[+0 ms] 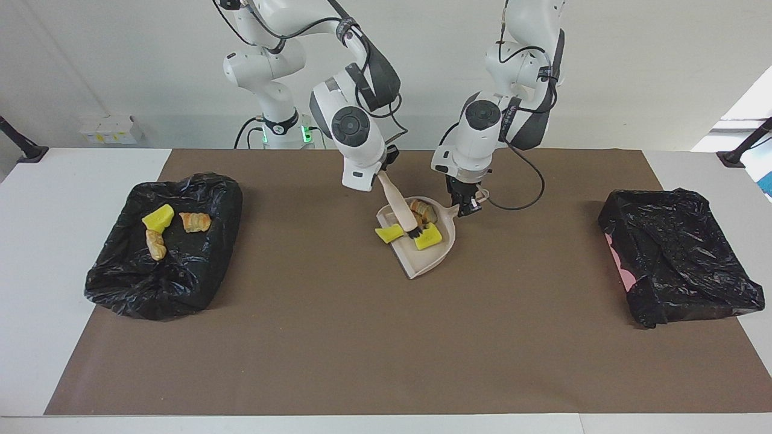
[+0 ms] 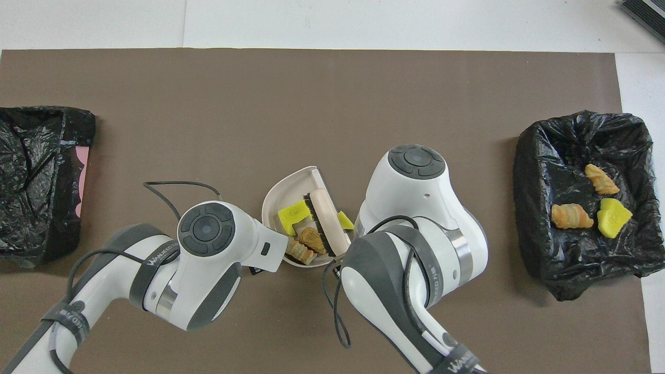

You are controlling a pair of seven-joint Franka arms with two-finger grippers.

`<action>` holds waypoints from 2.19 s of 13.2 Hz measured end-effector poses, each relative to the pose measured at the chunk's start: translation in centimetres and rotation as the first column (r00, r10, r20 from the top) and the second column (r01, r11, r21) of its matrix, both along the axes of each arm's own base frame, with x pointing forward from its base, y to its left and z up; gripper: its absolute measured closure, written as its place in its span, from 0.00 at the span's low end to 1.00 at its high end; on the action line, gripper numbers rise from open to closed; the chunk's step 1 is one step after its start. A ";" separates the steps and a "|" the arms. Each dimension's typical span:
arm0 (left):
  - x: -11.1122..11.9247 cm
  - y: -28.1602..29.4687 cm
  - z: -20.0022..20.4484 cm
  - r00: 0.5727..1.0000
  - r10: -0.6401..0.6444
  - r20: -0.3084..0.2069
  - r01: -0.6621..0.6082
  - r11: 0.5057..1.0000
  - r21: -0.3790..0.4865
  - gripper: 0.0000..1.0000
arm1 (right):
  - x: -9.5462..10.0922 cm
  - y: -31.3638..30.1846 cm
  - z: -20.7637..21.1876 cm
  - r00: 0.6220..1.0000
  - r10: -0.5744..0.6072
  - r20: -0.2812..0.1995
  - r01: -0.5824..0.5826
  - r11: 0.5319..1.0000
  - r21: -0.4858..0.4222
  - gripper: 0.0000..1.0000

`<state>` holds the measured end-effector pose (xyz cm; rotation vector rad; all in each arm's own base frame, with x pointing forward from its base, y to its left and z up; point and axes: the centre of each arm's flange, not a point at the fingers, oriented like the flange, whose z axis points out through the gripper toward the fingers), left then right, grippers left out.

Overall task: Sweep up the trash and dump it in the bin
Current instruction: 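Sweep remaining pieces into the dustpan with the right gripper's brush, then carry the dustpan to the other trash bag and tip it with the left gripper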

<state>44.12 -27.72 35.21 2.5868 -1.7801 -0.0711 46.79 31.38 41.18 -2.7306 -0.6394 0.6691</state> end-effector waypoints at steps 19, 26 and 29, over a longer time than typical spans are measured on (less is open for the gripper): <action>7.6 12.9 4.9 0.981 -0.180 0.075 0.182 0.983 -0.028 0.69 | -5.5 2.7 -5.2 0.944 -0.301 0.139 0.330 0.885 -0.328 0.74; 10.1 32.9 11.5 0.955 -0.292 0.055 0.296 0.950 -0.095 0.69 | -11.2 15.6 -6.9 0.926 -0.333 0.180 0.376 0.859 -0.346 0.74; 9.1 41.5 13.9 0.962 -0.249 0.109 0.265 0.950 -0.163 0.69 | -11.5 16.4 -7.5 0.928 -0.327 0.178 0.370 0.863 -0.345 0.74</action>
